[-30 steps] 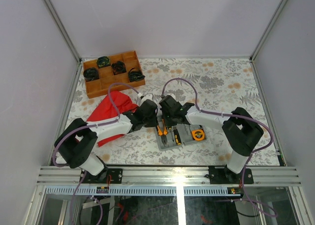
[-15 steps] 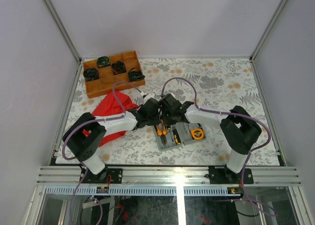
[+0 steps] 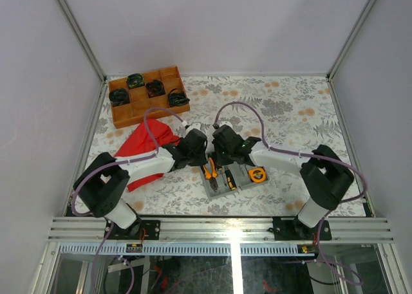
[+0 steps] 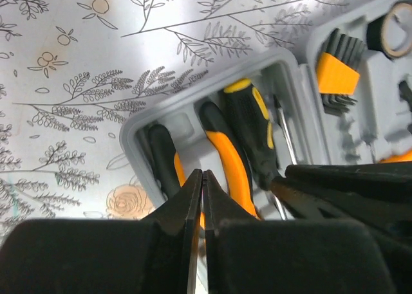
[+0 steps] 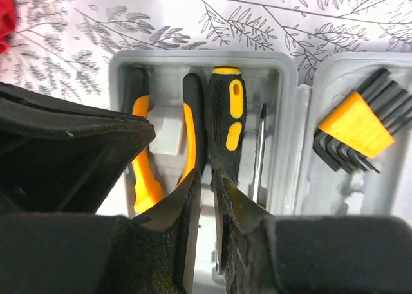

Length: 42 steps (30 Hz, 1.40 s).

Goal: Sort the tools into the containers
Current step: Place the pliers in the storage box.

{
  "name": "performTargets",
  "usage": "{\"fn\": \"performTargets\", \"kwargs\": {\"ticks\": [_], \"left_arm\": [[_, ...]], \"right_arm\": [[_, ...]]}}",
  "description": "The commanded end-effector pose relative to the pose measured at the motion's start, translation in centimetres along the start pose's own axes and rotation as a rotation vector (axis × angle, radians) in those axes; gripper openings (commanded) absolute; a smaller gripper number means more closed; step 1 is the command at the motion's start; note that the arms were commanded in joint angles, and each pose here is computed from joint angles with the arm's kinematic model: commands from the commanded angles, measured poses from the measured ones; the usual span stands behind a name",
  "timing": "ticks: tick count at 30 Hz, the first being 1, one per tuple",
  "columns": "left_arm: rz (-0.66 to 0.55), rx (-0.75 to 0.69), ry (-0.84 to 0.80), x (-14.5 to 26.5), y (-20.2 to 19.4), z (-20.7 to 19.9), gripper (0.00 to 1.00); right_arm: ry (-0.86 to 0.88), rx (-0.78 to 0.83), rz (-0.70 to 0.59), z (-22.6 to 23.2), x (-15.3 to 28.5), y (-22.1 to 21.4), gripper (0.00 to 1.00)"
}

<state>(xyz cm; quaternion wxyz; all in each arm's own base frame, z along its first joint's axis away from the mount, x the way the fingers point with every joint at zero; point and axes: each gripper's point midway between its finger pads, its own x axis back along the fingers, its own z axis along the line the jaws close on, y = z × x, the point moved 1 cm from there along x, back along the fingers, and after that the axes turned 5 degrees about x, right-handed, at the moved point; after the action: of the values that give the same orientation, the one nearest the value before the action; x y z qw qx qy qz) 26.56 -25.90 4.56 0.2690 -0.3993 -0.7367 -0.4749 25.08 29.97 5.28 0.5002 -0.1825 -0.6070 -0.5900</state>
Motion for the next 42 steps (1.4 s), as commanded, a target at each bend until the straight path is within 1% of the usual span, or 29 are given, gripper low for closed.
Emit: {"fn": "performTargets", "kwargs": {"ticks": [1,4,7,11,18,23,27,36,42], "left_arm": [[-0.059,-0.05,-0.082,3.4,3.0,-2.6,0.0],[-0.132,-0.038,-0.117,6.1,5.3,-4.0,0.01],[-0.195,-0.011,-0.121,8.0,6.6,-3.9,0.04],[-0.244,0.036,-0.073,9.4,6.7,-1.8,0.05],[-0.283,0.102,-0.003,11.1,5.9,2.1,0.07],[-0.306,0.144,0.048,11.7,5.5,4.3,0.07],[-0.301,0.173,0.082,11.5,5.3,5.5,0.07],[-0.298,0.188,0.086,11.5,5.2,6.2,0.07],[-0.291,0.193,0.09,11.2,5.0,6.5,0.07]], "right_arm": [[0.07,0.057,-0.202,1.2,3.5,3.7,0.22],[0.124,0.099,-0.227,2.2,4.4,3.4,0.24],[0.184,0.173,-0.207,4.2,4.4,2.6,0.28],[0.197,0.246,-0.144,6.2,3.1,1.2,0.29],[0.176,0.269,-0.08,6.8,1.1,-0.6,0.26],[0.157,0.277,-0.052,6.5,0.6,-1.0,0.25],[0.128,0.287,-0.025,6.2,0.1,-1.6,0.24],[0.032,0.33,0.035,5.1,-0.5,-2.7,0.19],[0.014,0.35,0.066,4.8,-0.9,-3.3,0.16]]}}
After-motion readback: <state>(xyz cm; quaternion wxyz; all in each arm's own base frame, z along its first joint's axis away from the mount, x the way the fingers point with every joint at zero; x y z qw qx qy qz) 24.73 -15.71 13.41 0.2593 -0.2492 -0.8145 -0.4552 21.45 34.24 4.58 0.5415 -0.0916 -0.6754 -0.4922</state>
